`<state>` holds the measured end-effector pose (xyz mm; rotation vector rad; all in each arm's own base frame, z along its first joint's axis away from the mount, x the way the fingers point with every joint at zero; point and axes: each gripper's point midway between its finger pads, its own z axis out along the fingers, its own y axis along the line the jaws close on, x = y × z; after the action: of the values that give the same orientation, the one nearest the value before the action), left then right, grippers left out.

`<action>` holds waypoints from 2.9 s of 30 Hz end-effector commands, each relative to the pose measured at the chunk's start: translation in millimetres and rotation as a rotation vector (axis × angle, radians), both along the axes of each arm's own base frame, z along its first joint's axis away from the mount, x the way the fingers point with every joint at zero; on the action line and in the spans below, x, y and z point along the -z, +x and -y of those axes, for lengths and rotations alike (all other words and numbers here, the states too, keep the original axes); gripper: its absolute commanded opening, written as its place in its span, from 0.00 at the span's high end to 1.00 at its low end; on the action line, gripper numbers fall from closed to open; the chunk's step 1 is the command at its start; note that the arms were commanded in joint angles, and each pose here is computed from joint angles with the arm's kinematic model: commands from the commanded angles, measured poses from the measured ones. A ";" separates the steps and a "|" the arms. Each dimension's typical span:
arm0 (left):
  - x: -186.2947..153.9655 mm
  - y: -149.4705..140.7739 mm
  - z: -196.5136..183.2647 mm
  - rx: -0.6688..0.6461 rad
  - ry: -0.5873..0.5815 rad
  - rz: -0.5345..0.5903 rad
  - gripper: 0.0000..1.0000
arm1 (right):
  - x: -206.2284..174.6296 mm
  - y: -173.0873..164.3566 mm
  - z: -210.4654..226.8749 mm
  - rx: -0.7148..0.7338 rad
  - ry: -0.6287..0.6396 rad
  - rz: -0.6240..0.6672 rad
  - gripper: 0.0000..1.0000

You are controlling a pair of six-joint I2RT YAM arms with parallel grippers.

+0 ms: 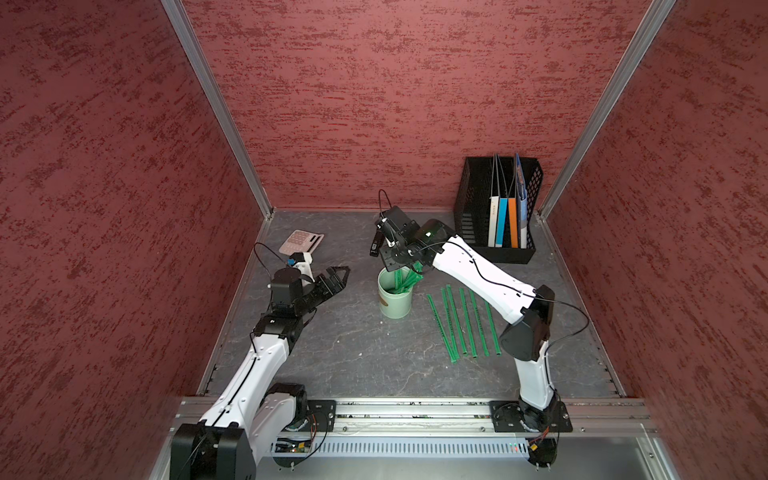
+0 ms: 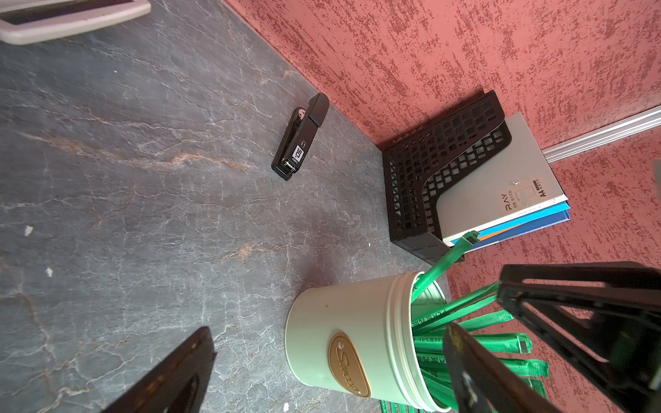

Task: Take the straws out of the storage container
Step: Pick up the straw from the container.

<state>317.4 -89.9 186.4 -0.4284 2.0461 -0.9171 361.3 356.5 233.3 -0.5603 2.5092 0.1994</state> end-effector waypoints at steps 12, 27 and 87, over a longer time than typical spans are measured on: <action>-4.5 -3.8 -1.6 0.002 0.020 0.030 0.00 | 16.1 7.5 15.7 0.065 -0.024 -0.089 0.65; -4.4 -4.6 -4.5 -0.006 0.027 0.026 0.00 | 28.0 19.3 8.8 0.052 0.012 -0.116 0.65; -2.5 -6.5 -6.9 -0.011 0.026 0.024 0.00 | 20.7 8.7 -0.7 0.031 0.015 -0.124 0.73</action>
<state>313.0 -85.8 193.4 -0.4105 2.0247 -0.8999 370.2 355.9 189.2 -0.5352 2.6831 0.2167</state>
